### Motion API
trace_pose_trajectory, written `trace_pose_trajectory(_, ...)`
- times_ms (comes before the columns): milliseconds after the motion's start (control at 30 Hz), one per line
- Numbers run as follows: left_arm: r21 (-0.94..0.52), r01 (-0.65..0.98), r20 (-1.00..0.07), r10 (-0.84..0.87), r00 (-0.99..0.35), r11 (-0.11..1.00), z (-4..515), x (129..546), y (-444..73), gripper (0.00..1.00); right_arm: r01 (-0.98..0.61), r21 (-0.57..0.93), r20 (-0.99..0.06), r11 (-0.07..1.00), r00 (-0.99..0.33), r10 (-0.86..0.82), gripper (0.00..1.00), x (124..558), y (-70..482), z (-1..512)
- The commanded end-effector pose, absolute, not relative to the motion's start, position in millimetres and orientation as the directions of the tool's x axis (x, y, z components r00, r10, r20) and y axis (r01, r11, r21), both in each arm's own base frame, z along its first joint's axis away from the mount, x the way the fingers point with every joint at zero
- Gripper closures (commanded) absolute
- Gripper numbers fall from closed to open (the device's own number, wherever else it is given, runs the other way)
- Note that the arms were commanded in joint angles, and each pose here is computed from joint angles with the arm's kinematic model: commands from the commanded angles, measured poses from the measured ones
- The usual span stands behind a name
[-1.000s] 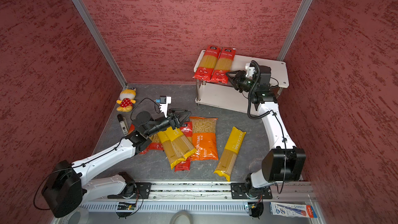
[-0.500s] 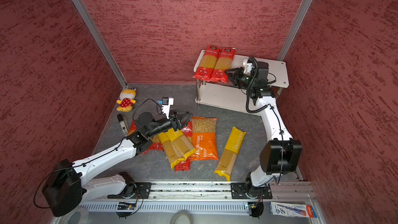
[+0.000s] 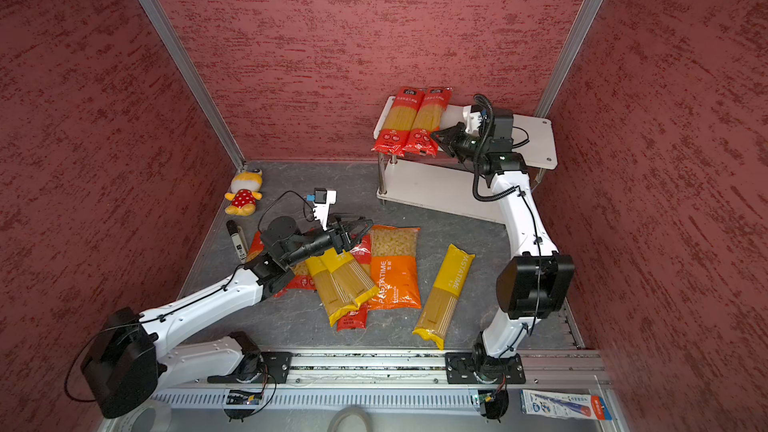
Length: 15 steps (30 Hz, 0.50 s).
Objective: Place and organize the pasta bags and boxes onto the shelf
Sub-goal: 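Stand the bag beside the first bag on the top shelf and open the right gripper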
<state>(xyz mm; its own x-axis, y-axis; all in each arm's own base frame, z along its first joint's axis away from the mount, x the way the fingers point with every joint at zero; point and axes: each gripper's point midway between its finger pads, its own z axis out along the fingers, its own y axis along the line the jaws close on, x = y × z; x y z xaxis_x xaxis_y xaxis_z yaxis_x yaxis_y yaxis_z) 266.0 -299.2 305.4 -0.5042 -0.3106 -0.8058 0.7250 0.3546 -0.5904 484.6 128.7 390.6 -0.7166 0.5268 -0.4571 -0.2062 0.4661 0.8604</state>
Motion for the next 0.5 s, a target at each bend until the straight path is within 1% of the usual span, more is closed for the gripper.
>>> trace_pose_trajectory(0,-0.567,0.746,-0.820,-0.324,-0.471,0.349,319,265,-300,0.33,-0.238,0.845,-0.466,0.479,-0.766,0.442,0.99,482,154,378)
trace_pose_trajectory(167,-0.565,0.746,-0.821,-0.324,-0.470,0.351,318,264,-299,0.33,-0.248,0.836,-0.479,0.489,-0.765,0.431,1.00,481,155,382)
trace_pose_trajectory(433,-0.562,0.748,-0.824,-0.319,-0.469,0.352,316,264,-300,0.33,-0.256,0.824,-0.488,0.506,-0.774,0.404,1.00,467,153,376)
trace_pose_trajectory(467,-0.561,0.749,-0.825,-0.320,-0.466,0.354,316,264,-299,0.33,-0.256,0.824,-0.487,0.505,-0.775,0.403,0.93,466,154,375)
